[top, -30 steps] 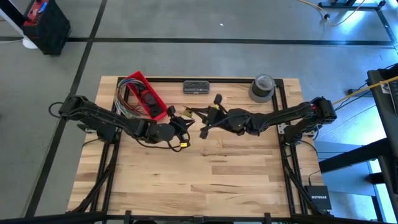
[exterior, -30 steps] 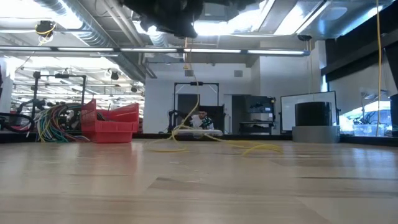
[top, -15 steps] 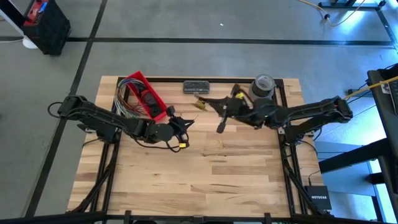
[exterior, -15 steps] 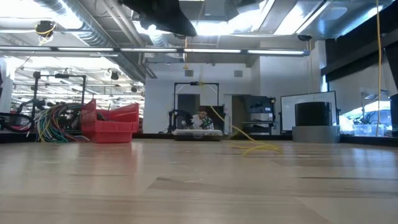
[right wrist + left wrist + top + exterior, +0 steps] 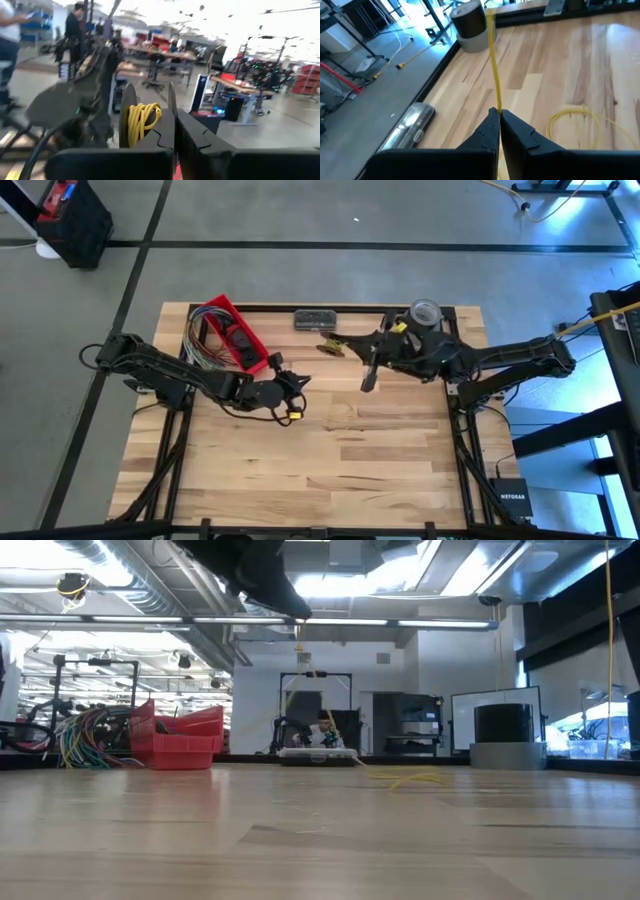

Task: Coil cords
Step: Coil the yellow wire on the spool

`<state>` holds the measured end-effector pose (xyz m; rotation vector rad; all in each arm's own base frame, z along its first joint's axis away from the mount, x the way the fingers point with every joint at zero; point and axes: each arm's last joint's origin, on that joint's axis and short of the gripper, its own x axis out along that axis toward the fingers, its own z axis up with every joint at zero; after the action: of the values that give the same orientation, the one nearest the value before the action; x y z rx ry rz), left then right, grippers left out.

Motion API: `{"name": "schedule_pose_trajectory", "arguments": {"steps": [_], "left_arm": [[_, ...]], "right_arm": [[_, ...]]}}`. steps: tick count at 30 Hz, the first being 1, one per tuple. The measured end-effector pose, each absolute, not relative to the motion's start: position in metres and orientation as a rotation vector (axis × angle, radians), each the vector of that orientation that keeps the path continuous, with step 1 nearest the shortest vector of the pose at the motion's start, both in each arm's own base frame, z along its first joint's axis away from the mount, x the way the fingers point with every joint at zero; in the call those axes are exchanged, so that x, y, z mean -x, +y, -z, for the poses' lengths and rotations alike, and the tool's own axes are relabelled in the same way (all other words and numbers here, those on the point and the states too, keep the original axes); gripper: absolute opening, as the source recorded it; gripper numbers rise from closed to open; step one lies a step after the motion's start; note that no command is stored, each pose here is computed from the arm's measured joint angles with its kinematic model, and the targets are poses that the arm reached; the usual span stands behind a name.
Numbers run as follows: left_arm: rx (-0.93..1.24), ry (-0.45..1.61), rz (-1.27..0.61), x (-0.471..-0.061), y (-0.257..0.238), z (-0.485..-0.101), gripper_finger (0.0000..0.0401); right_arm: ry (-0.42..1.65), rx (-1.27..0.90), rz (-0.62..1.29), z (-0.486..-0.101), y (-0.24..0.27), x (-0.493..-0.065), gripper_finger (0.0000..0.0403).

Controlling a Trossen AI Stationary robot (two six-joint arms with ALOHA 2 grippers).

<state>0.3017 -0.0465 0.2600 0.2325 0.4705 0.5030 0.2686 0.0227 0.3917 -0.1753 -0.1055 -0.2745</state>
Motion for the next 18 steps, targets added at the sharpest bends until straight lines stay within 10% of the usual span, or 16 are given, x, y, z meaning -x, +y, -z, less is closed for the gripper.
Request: {"name": "schedule_pose_trajectory", "arguments": {"steps": [18], "left_arm": [[-0.159, 0.539, -0.557, -0.236, -0.046, -0.295, 0.0005]], "right_arm": [[0.293, 0.267, 0.104, -0.331, 0.030, -0.298, 0.0005]]}}
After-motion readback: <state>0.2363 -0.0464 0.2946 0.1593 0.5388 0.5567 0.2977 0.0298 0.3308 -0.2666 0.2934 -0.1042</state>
